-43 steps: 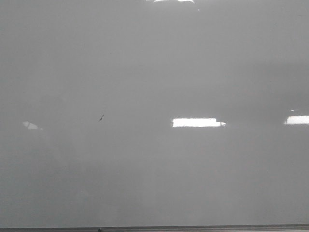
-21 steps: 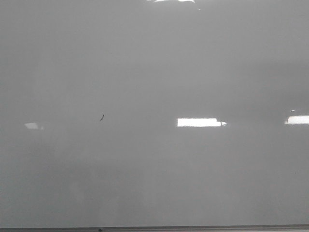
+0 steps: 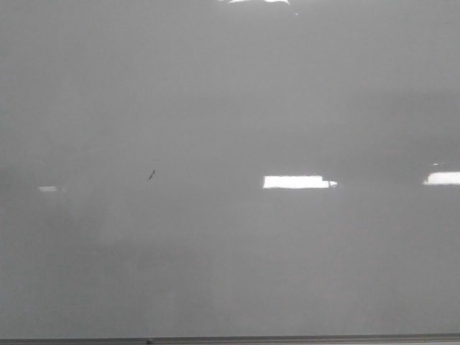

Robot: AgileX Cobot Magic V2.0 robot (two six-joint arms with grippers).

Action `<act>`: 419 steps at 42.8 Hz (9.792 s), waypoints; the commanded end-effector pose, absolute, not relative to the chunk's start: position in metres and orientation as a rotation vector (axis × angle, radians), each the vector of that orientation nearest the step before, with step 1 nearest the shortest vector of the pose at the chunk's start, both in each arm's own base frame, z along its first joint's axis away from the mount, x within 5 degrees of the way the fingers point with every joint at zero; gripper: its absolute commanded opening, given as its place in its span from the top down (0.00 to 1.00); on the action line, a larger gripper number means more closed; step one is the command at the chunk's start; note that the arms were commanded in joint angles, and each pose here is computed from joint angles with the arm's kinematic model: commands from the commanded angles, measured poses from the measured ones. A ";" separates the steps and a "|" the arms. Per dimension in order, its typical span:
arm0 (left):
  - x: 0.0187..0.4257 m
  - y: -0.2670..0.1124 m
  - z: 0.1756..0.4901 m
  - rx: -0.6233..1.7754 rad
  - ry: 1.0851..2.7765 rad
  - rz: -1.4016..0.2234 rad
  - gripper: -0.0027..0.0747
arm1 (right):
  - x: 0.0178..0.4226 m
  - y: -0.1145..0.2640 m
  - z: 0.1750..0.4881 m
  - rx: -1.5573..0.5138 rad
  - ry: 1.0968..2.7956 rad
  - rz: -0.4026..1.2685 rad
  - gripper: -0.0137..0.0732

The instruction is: Write number 6 on whiteboard

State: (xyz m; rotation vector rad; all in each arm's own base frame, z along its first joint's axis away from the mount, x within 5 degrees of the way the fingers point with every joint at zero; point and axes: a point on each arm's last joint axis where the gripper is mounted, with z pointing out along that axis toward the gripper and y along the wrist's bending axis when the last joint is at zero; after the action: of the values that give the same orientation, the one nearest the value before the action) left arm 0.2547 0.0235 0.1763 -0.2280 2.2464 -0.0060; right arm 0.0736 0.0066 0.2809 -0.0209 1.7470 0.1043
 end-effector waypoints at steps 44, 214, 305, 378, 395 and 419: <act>0.236 -0.064 0.280 0.649 2.344 0.087 0.98 | 0.081 0.012 0.301 -0.108 1.851 0.114 0.19; 0.046 -0.056 0.296 0.793 1.356 -0.545 0.99 | 0.297 0.200 0.278 -0.840 2.007 0.308 0.92; 0.137 -0.194 0.324 1.683 1.578 -0.132 0.50 | 0.166 0.211 0.340 -1.703 1.522 0.094 0.91; 0.182 -0.118 0.340 1.098 1.840 -0.096 0.99 | 0.150 0.100 0.357 -0.996 1.833 0.168 0.45; 0.171 0.007 0.311 0.117 2.046 -0.006 0.99 | 0.097 0.037 0.324 -0.597 1.846 0.087 0.91; 0.216 0.037 0.253 -0.097 2.095 0.122 0.99 | 0.092 0.037 0.322 -0.578 1.842 0.121 0.91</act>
State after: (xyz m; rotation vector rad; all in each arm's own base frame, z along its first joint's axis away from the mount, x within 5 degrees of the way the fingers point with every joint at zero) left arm 0.1968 0.0344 0.2370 -0.0689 2.1923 0.1006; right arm 0.0893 0.0372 0.3065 -0.6326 1.9347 0.1185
